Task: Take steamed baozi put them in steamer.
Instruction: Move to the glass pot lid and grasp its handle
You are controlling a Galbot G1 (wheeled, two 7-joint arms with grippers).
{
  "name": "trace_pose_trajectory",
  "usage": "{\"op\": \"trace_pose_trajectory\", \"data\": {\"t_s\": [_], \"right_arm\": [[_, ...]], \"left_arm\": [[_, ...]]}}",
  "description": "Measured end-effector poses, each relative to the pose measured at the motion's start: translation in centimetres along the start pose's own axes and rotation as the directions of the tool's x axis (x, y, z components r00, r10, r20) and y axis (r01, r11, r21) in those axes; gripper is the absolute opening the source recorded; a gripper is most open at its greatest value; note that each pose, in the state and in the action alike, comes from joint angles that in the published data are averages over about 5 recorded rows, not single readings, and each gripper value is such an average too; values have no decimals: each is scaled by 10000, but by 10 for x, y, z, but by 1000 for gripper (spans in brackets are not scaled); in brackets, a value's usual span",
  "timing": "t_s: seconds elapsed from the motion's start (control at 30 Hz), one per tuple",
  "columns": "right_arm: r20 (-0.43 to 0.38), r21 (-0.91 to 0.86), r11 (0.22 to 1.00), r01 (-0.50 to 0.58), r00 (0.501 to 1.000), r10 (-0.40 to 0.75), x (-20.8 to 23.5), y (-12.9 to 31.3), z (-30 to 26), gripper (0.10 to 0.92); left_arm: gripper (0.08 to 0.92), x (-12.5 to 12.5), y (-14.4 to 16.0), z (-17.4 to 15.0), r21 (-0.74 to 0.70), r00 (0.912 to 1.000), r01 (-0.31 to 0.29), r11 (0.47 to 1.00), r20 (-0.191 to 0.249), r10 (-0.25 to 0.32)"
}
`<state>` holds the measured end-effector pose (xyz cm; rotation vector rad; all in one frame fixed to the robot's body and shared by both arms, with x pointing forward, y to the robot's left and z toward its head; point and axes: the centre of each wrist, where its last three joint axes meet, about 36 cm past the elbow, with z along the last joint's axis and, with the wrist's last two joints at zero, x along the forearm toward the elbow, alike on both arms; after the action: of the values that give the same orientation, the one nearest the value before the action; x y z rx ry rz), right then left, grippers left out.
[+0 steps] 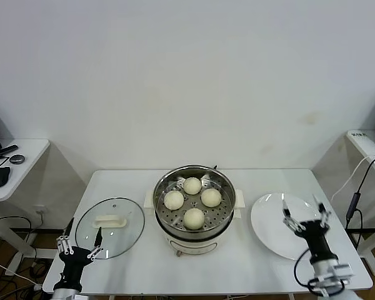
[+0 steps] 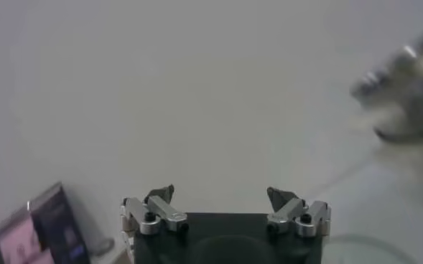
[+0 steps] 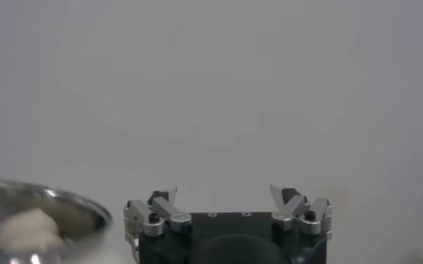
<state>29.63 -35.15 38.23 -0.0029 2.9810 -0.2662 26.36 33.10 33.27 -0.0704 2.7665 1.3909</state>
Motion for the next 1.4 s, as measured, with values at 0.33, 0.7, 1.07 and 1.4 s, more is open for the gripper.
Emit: {"op": "trace_pose_trajectory", "data": {"t_s": [0.33, 0.7, 1.07, 1.4], "right_arm": [[-789, -452, 9943, -964, 9926, 926, 37, 4, -4, 823], [-1127, -545, 9881, -1436, 9842, 1368, 54, 6, -8, 823], [-1294, -623, 9868, -1494, 9816, 1405, 58, 12, -5, 823], [-1426, -603, 9877, -1441, 9806, 1344, 62, 16, -4, 823]], "left_arm": [[823, -29, -1, 54, -4399, 9799, -1398, 8871, 674, 1878], [823, -90, 3, 93, -6424, 9576, -1919, 7420, 428, 2848], [823, -130, 6, 109, -7034, 9498, -2157, 6773, 99, 3127], [823, -157, 3, 102, -7144, 9484, -2070, 6684, 211, 3163]]}}
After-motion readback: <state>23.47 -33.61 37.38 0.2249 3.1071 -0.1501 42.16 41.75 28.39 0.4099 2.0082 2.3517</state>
